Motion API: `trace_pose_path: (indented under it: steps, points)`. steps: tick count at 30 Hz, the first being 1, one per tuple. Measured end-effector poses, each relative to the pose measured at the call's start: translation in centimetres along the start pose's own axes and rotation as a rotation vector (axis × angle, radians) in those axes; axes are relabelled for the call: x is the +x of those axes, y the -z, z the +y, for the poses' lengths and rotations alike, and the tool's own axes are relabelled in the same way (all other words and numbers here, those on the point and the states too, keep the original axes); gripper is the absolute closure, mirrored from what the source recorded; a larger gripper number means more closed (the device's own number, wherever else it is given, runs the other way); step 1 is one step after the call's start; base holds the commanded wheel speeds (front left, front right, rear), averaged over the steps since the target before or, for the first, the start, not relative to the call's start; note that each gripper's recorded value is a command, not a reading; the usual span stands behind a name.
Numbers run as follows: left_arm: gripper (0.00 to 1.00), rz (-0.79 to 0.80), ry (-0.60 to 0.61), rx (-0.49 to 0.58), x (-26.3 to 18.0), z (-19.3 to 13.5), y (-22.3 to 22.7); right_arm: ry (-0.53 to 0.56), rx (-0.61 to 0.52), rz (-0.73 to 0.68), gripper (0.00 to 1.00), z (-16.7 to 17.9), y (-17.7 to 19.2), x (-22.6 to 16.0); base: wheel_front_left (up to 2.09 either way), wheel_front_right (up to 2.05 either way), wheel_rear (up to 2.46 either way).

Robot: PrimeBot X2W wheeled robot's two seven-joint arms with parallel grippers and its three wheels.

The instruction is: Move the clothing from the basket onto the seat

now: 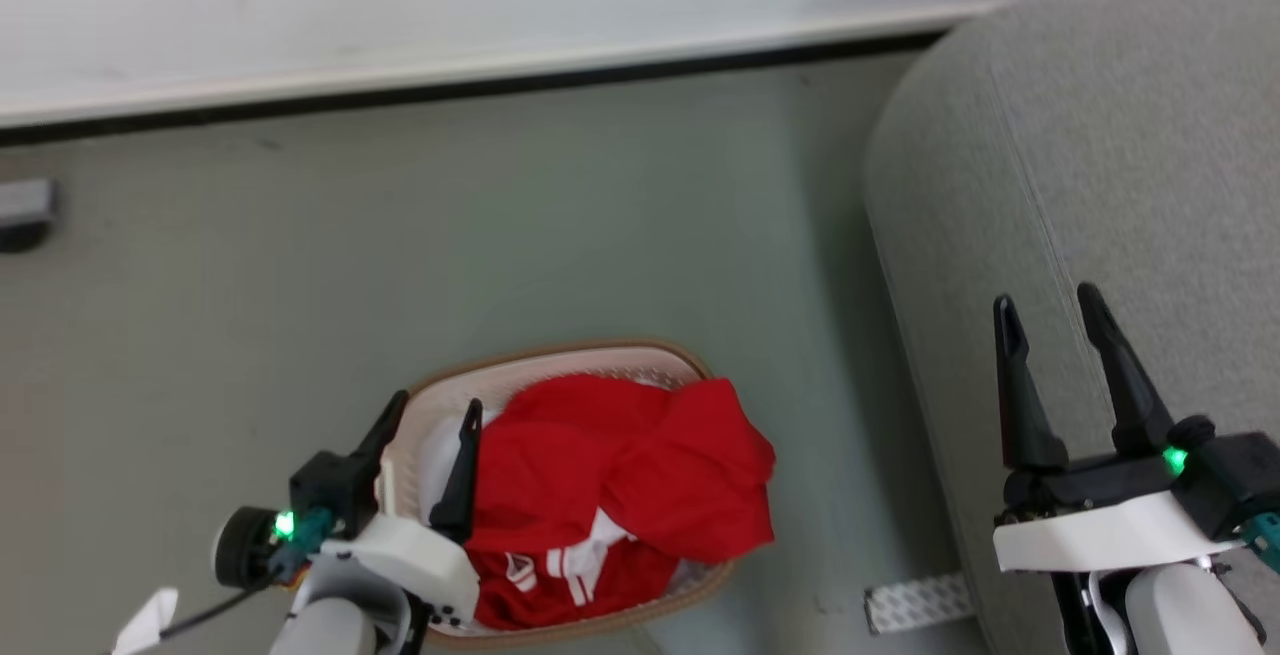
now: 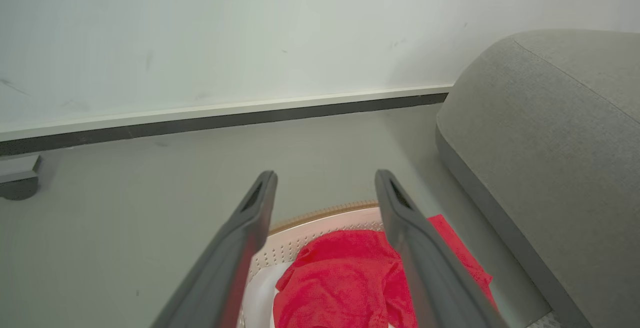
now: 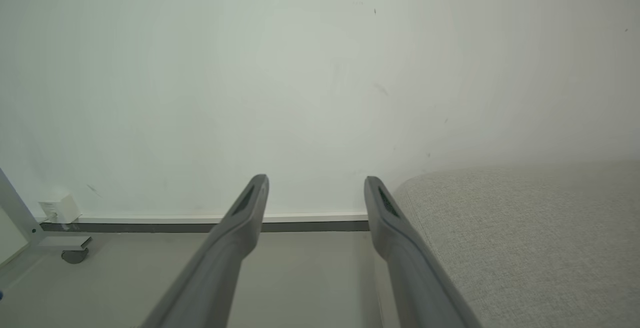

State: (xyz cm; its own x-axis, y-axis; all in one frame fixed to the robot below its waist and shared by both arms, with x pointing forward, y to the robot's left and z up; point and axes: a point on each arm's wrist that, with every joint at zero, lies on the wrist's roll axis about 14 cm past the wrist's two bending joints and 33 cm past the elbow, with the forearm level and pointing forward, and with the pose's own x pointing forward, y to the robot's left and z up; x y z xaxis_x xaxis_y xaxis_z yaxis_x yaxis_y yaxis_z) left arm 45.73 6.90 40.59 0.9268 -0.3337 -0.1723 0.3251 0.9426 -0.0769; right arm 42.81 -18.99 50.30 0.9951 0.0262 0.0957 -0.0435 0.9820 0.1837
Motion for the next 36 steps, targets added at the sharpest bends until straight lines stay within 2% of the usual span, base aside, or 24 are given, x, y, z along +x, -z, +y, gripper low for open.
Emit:
trace_pose_path:
  steps: [16, 24, 34, 35, 36]
  points:
    - [0.00, 0.469, 0.308, 0.111, 7.3, -4.7, 15.7, 0.116, -0.043, 0.021, 0.00, -5.3, 1.9, 2.8, 0.00, 0.00, 0.00]
    - [0.00, 0.721, 0.458, 0.167, 6.9, -7.7, 23.2, 0.161, -0.048, 0.076, 0.00, -7.3, 4.4, 3.1, 0.00, 0.00, 0.00]
    - [0.00, 0.960, 0.497, 0.263, 6.0, -6.6, 29.4, 0.192, -0.055, 0.143, 0.00, -8.7, 7.0, 3.0, 0.00, 0.00, 0.00]
    - [0.08, 0.970, 0.501, 0.266, 6.0, -6.6, 29.7, 0.192, -0.055, 0.146, 0.00, -8.7, 7.1, 3.0, 0.00, 0.00, 0.00]
    - [0.45, 0.976, 0.504, 0.267, 5.9, -6.7, 29.9, 0.194, -0.054, 0.149, 0.00, -8.8, 7.2, 3.0, 0.00, 0.00, 0.00]
